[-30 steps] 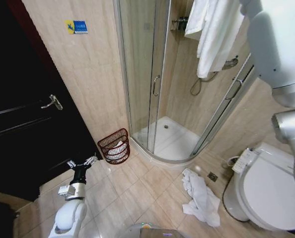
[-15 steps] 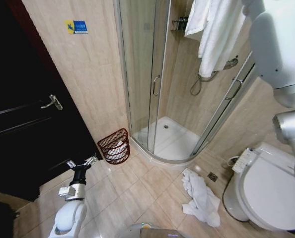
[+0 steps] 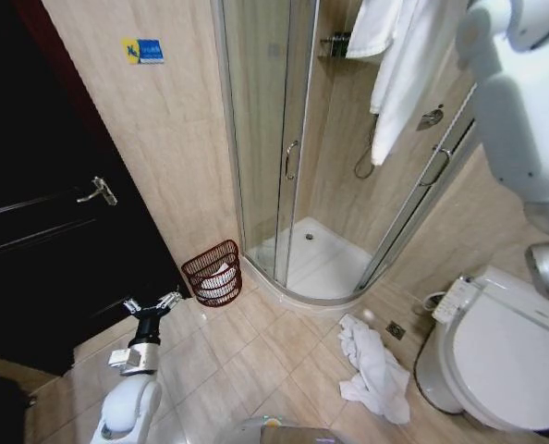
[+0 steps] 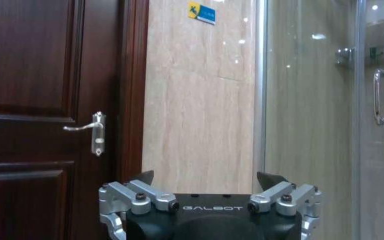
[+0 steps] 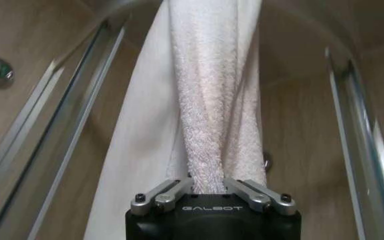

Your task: Discard the used towel into the hamper.

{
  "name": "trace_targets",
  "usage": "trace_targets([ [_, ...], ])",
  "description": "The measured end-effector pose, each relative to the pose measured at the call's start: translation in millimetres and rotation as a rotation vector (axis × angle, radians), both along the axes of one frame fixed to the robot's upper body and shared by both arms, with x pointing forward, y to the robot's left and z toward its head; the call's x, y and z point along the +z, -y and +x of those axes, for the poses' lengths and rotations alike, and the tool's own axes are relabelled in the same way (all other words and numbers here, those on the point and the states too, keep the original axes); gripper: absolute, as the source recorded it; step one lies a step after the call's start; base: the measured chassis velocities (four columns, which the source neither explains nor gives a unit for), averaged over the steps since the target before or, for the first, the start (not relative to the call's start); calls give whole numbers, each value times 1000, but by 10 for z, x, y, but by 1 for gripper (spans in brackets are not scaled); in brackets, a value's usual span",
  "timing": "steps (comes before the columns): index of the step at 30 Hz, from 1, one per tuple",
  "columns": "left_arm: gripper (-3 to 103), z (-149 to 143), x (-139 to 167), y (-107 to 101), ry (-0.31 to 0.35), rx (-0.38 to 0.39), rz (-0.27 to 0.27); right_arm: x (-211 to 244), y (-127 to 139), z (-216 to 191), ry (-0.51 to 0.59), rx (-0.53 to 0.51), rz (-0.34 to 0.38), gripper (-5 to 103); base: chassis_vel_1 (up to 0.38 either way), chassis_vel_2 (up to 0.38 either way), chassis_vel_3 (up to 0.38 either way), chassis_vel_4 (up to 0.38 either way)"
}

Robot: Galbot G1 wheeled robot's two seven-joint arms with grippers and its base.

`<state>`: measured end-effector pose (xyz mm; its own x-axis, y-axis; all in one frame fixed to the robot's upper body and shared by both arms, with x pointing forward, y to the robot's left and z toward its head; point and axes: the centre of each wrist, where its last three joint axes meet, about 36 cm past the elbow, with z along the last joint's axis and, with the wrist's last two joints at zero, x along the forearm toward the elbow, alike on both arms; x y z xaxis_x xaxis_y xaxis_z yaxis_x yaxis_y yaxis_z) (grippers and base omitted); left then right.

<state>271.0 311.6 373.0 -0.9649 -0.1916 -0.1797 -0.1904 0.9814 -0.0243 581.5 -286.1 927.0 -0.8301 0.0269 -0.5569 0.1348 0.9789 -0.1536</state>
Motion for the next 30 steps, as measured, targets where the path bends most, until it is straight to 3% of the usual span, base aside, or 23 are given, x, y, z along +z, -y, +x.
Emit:
trace_targets([
  [7, 100, -26, -27, 53, -3, 3, 1, -431, 128, -211, -54, 36, 15, 4, 0, 0, 0, 0],
  [18, 100, -65, -50, 124, -8, -2, 15, -1303, 610, -613, -151, 24, 23, 4, 0, 0, 0, 0],
  [30, 100, -106, -79, 192, -6, 9, 13, -1407, 840, -903, -140, 21, 26, 4, 0, 0, 0, 0],
])
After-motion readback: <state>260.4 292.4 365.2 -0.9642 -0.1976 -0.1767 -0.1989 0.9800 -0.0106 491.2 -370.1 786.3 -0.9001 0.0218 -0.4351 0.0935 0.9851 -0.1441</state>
